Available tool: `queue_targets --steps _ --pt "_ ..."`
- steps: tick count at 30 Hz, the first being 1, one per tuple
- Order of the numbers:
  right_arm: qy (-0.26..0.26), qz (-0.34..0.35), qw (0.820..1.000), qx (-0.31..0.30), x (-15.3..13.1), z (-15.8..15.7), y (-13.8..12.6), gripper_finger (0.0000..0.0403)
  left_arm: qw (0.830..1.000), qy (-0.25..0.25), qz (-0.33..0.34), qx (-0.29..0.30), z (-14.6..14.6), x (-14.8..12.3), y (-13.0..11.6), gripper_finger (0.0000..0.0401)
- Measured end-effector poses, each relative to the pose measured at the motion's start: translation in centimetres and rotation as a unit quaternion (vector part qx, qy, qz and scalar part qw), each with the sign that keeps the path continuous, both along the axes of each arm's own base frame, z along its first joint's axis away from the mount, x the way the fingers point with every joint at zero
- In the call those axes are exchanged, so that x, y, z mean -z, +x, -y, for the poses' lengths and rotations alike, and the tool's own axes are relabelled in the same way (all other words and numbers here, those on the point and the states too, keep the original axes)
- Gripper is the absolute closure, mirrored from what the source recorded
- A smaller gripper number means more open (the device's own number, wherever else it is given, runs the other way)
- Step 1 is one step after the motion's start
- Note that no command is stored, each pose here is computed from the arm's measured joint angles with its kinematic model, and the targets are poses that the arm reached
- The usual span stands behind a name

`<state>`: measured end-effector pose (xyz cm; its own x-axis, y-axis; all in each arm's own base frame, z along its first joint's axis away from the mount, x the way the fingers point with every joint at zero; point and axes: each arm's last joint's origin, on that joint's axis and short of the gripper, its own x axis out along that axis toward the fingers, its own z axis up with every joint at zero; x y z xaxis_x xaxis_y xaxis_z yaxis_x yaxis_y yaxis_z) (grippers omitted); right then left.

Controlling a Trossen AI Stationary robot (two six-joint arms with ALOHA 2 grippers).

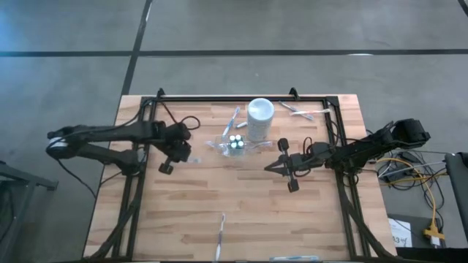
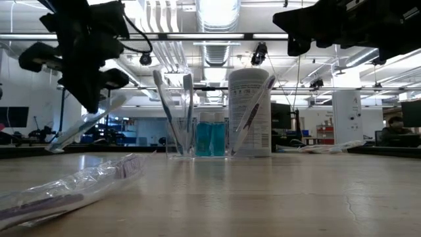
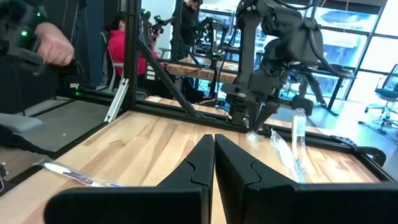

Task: Pick & Place toothbrushing station
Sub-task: Put the blue toothbrush into the transparent organizer

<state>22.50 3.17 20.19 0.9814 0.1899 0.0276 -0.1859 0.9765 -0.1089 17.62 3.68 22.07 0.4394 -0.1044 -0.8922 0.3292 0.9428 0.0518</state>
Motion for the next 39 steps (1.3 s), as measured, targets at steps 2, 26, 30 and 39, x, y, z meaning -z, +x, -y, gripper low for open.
queue_targets --steps 2,26,30,39 --pt "0.003 -0.001 1.000 -0.001 0.0 0.0 0.0 0.0394 1.000 -0.009 0.017 -0.014 0.4 -0.3 0.1 0.0401" --pt "0.122 0.094 0.987 0.036 -8.1 -0.3 7.6 0.0206 0.886 -0.029 0.449 -0.110 6.4 -11.8 0.4 0.0401" --pt "0.118 0.092 0.987 0.053 -8.7 0.7 9.5 0.0167 0.877 -0.019 0.466 -0.116 6.5 -12.0 1.1 0.0401" --pt "0.085 0.059 0.992 0.071 -9.6 1.3 14.0 0.0141 0.865 0.008 0.487 -0.122 6.7 -12.4 2.7 0.0401"
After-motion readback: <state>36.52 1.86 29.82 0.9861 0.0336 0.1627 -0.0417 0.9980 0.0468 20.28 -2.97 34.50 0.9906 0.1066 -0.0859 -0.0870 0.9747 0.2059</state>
